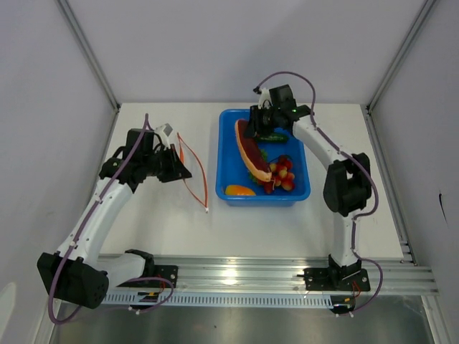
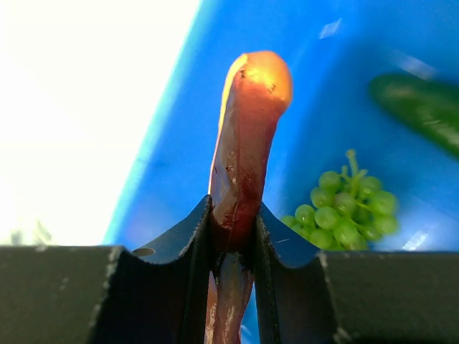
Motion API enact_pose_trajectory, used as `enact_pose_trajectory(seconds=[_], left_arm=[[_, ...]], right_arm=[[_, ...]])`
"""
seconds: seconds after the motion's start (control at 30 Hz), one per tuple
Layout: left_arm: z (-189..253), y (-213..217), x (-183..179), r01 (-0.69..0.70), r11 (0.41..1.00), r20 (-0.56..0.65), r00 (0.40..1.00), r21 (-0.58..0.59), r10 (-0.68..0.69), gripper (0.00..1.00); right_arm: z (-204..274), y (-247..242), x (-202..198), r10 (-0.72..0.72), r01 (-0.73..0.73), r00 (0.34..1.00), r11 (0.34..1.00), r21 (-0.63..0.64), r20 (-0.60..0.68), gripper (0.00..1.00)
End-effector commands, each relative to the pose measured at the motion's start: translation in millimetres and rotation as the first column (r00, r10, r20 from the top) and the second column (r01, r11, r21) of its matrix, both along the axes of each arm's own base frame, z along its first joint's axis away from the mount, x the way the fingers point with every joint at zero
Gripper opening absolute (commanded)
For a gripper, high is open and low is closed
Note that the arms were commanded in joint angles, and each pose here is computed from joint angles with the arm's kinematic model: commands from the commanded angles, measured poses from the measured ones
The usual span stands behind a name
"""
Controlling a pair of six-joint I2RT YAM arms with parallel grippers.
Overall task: Place the food in the zip-top bag and seal the zipper
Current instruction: Pick up the fake food from the bin, then place the fake food in the zipper food storage bag.
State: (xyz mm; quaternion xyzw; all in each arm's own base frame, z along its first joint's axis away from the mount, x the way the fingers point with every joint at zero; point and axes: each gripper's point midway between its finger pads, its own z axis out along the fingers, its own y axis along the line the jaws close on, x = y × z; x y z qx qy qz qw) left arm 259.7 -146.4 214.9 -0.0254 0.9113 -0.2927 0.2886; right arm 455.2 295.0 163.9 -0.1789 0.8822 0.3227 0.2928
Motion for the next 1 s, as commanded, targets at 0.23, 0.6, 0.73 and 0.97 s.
enact_pose_trajectory(seconds=[0.23, 0.6, 0.73, 0.97], left_arm=[[20.3, -17.6, -9.2, -0.019, 0.993, -0.056, 0.998, -0.116, 0.012, 0.01], [18.9, -49.5, -16.1, 0.035, 0.967, -0.143, 0.987, -0.252, -0.073, 0.01], [17.6, -51.9, -17.1, 0.036, 0.968, -0.143, 0.987, -0.248, -0.073, 0.01], [7.8, -53.6, -17.4, 0.025, 0.968, -0.168, 0.983, -0.25, -0.069, 0.01]], right_arm=[[167.9, -23.7, -12.0, -0.356, 0.27, 0.875, 0.922, 0.277, 0.33, 0.0], [264.6, 25.0, -109.5, -0.51, 0.199, 0.718, 0.803, 0.562, 0.475, 0.0], [273.7, 26.2, -122.6, -0.59, 0.252, 0.659, 0.758, 0.601, 0.467, 0.0], [288.4, 29.9, -139.7, -0.651, 0.293, 0.601, 0.72, 0.63, 0.464, 0.0]])
